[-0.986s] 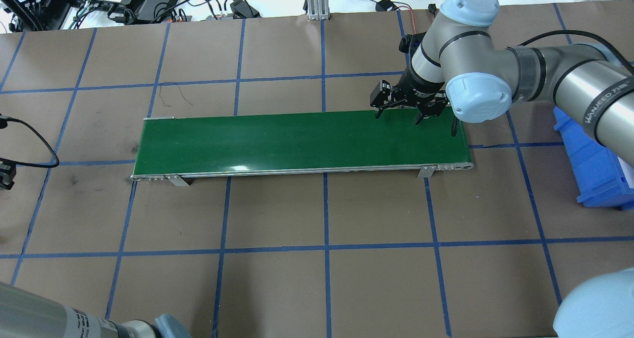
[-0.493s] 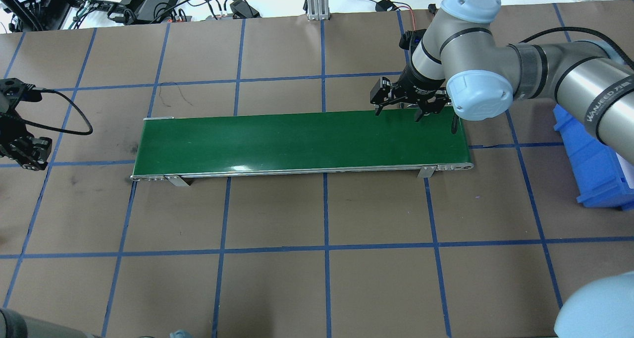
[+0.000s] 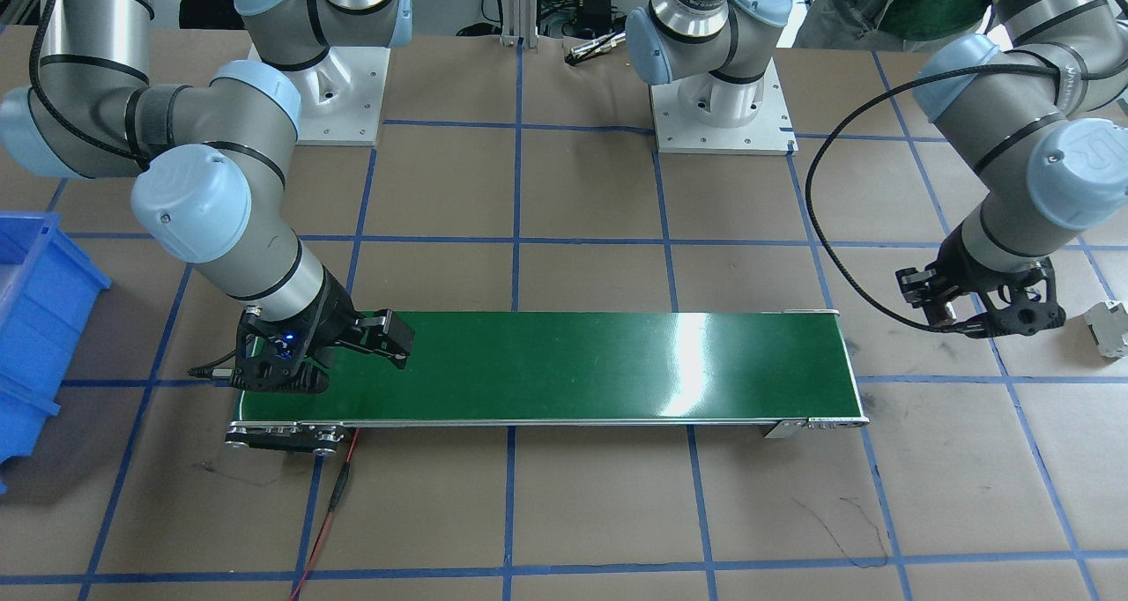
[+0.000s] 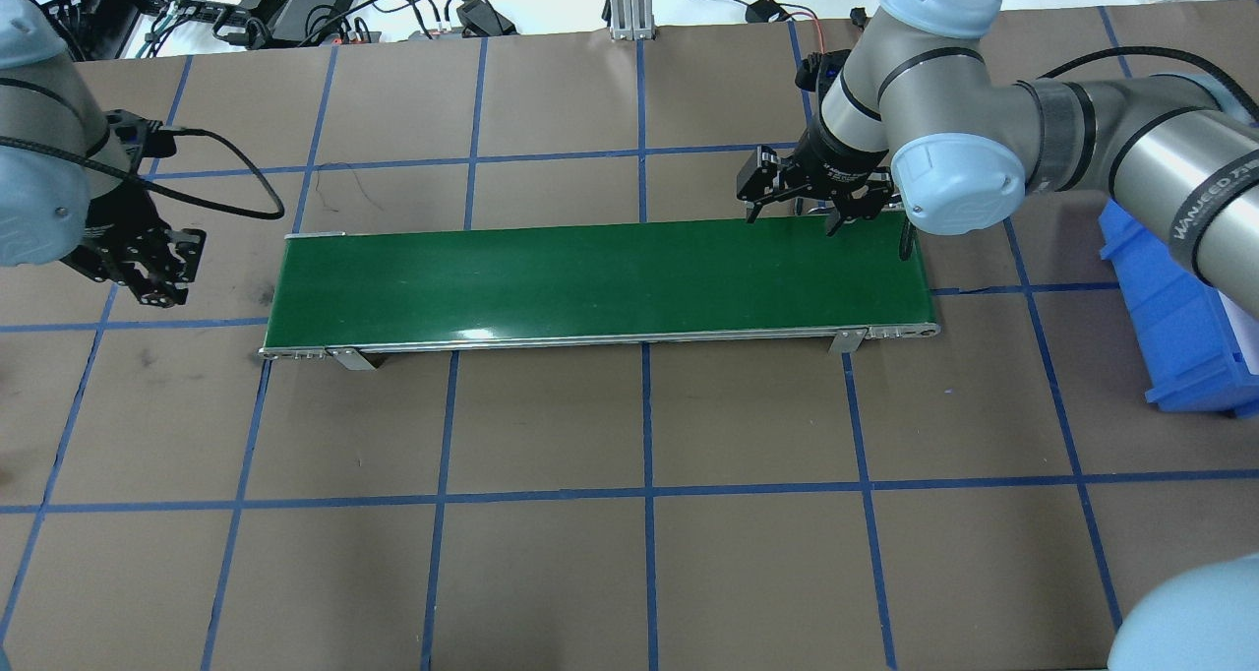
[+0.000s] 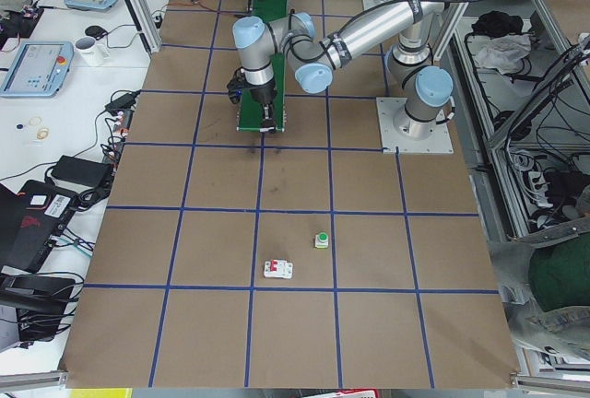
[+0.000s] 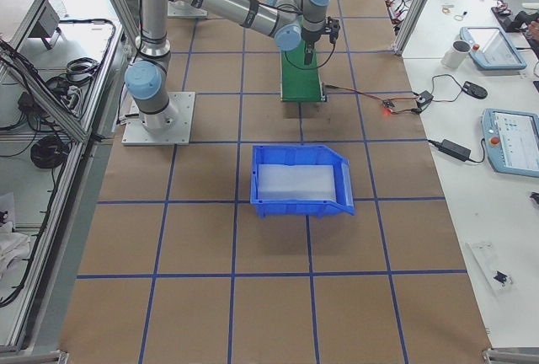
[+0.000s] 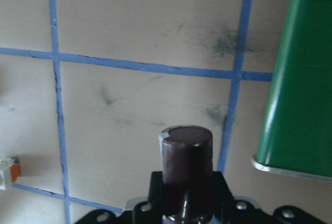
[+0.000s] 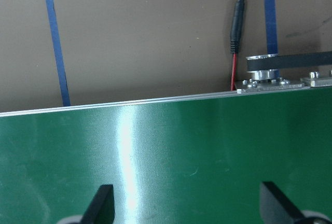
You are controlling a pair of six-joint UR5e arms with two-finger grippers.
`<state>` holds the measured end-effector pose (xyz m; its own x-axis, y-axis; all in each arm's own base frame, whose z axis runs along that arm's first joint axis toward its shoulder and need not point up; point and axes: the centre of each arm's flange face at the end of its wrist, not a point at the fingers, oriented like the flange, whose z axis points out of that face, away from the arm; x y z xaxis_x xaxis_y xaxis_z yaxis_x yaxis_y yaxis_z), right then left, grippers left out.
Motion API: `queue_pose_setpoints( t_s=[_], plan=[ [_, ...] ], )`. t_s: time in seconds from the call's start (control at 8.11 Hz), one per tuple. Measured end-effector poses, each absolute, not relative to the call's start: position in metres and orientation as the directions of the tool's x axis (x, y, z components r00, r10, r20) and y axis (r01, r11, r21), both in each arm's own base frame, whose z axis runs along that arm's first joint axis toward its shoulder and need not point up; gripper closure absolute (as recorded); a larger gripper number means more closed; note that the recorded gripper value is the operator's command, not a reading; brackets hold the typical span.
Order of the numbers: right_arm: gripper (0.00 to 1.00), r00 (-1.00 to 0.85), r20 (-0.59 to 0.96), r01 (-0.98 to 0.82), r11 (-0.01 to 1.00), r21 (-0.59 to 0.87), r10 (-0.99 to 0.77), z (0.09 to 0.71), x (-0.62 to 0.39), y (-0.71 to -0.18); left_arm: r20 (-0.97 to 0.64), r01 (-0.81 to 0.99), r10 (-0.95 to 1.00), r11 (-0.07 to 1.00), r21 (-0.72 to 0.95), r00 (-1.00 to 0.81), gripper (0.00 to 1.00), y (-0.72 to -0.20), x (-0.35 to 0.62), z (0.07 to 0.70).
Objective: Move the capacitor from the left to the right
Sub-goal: 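Carry the capacitor with the left gripper over the belt's near end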
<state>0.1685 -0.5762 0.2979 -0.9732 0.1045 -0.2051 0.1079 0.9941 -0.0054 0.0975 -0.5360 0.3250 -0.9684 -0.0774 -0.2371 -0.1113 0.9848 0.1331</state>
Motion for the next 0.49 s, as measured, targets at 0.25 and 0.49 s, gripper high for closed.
queue_pose_setpoints(
  t_s=[0.25, 0.49],
  plan=[
    [0.0, -0.973, -0.207, 0.107, 0.994, -0.012, 0.102, 0.303, 0.168, -0.575, -0.19, -0.148, -0.121, 0.98, 0.13, -0.974, 0.82, -0.536, 0.044, 0.329],
    [0.0, -0.973, -0.208, 0.102, 0.995, -0.012, 0.097, 0.303, 0.168, -0.575, -0.139, -0.146, -0.126, 0.979, 0.144, -0.982, 0.82, -0.532, 0.022, 0.353]
  ],
)
